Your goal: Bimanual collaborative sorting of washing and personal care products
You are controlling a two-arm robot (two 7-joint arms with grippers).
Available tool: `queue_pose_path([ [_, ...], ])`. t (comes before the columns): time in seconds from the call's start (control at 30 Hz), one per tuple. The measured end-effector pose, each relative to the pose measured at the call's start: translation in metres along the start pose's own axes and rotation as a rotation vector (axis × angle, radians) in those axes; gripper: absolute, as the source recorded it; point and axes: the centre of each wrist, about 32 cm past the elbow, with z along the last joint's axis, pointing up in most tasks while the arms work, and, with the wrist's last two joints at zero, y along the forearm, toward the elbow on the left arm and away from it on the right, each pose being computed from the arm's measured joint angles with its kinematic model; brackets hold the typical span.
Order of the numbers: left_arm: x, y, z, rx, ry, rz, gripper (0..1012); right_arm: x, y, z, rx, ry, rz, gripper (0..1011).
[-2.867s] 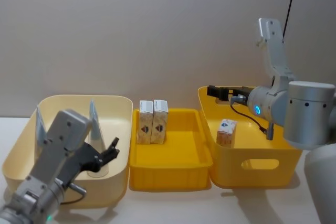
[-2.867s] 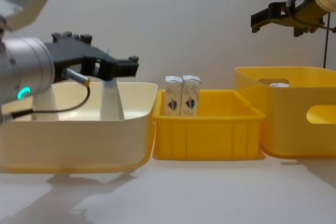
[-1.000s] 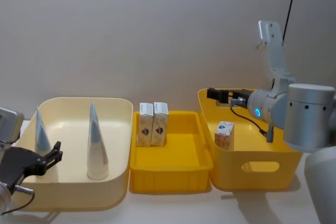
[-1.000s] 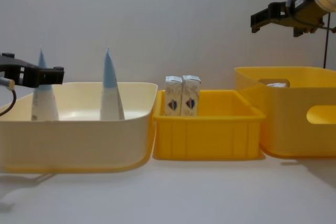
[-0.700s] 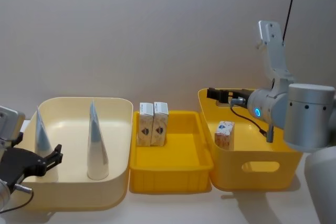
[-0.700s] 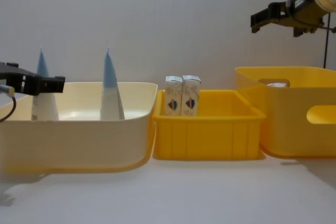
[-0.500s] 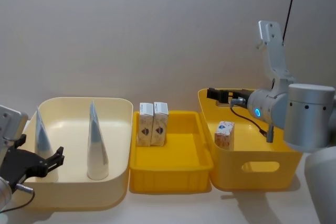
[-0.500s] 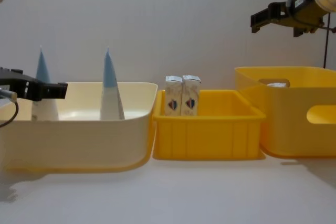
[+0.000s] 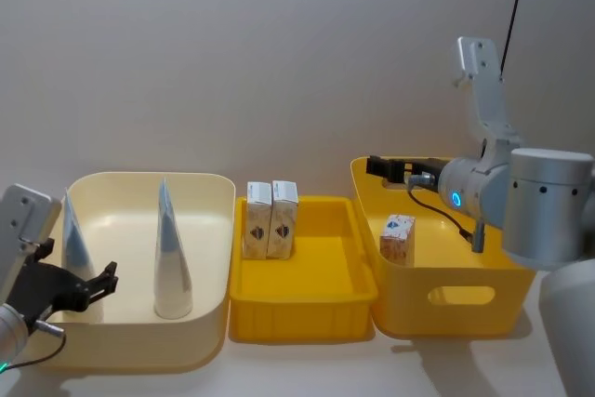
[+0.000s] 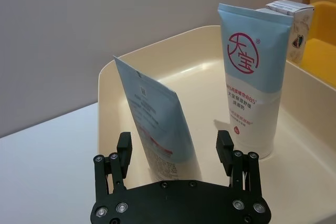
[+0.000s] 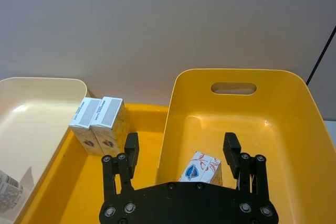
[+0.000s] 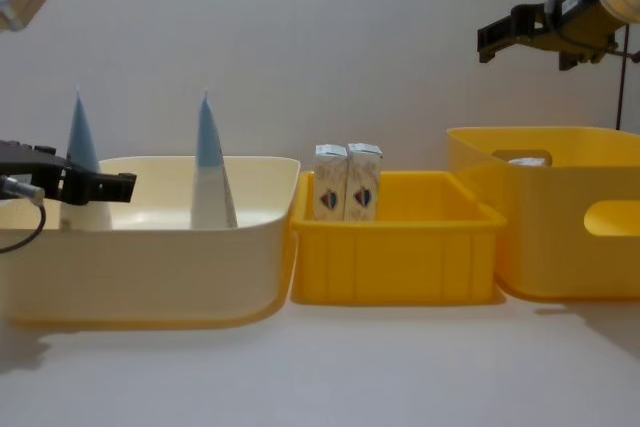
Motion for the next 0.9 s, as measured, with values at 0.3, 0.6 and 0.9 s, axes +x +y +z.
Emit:
queue_pose_path([
  [0.3,0.0029,-0.008,0.0014,0.009,-0.016,-0.004,1003,0.0,0.0,0.0,0.0,0.0,0.0,1001],
  [0.6,0.0041,-0.0155,0.0019,0.016,-0.025,-0.012,1003,0.0,0.0,0.0,0.0,0.0,0.0,1001],
  [0.9,0.0046,-0.0192,0.0025,0.016,-0.029,-0.016,862,0.0,0.0,0.0,0.0,0.0,0.0,1001],
])
